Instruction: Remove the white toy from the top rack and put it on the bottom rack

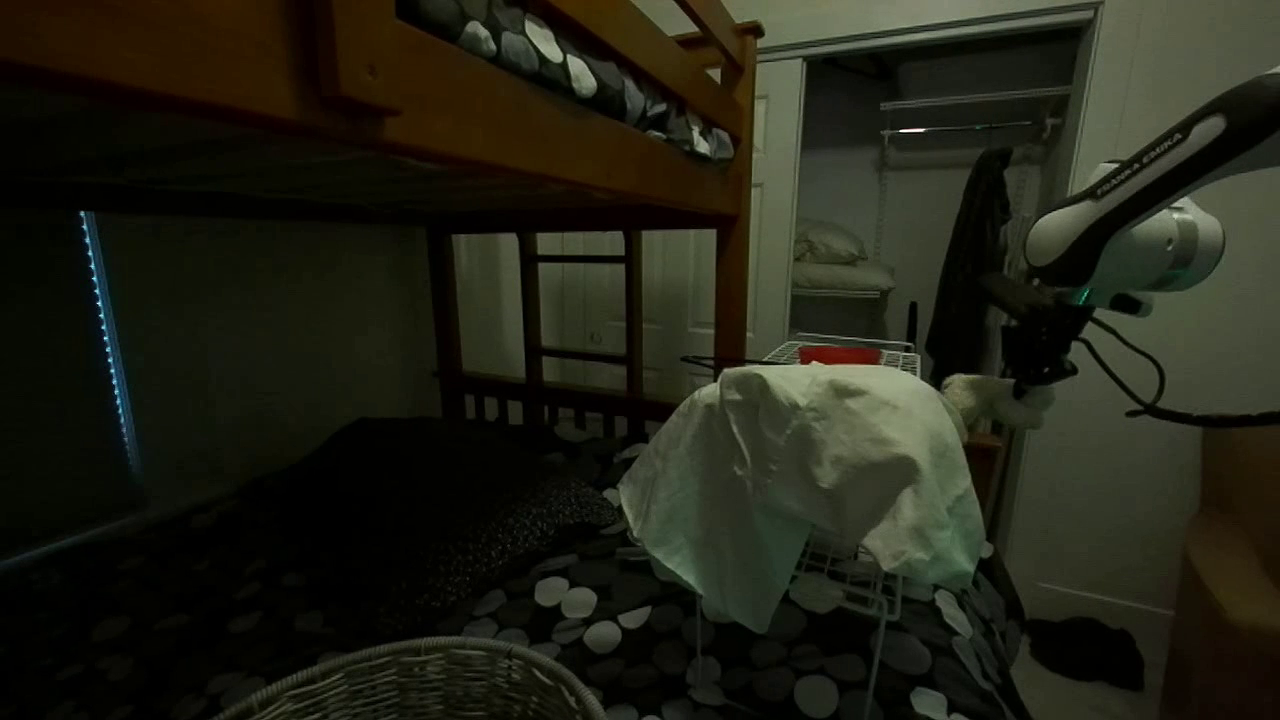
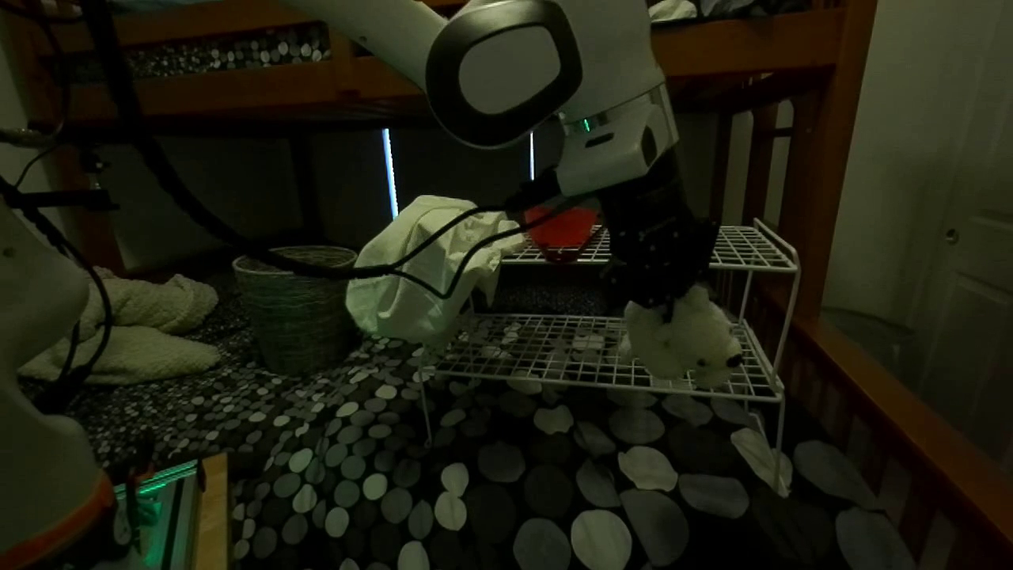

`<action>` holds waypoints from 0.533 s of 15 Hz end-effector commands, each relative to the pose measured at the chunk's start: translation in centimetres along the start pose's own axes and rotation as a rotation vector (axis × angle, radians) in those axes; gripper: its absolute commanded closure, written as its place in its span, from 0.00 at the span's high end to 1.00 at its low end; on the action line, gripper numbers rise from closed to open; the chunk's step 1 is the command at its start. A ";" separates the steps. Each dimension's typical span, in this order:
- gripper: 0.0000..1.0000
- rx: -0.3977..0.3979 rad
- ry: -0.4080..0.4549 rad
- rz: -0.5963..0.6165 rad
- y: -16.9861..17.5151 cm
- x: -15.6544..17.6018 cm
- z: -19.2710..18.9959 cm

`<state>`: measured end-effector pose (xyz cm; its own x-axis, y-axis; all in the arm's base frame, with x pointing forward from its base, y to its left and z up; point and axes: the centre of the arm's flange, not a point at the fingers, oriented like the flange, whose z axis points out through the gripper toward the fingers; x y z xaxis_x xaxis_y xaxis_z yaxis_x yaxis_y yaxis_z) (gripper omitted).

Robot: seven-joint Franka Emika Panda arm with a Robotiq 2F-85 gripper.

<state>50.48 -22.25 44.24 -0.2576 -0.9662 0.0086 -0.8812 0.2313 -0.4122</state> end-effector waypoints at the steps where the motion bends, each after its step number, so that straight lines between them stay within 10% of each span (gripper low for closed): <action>1: 0.03 0.160 -0.110 0.073 0.4 1.0 3.0; 8: 0.03 0.263 -0.378 0.242 -1.1 -2.1 5.8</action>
<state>52.62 -19.05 43.70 -0.2940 -0.9087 -0.2965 -0.7076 0.4154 -0.5716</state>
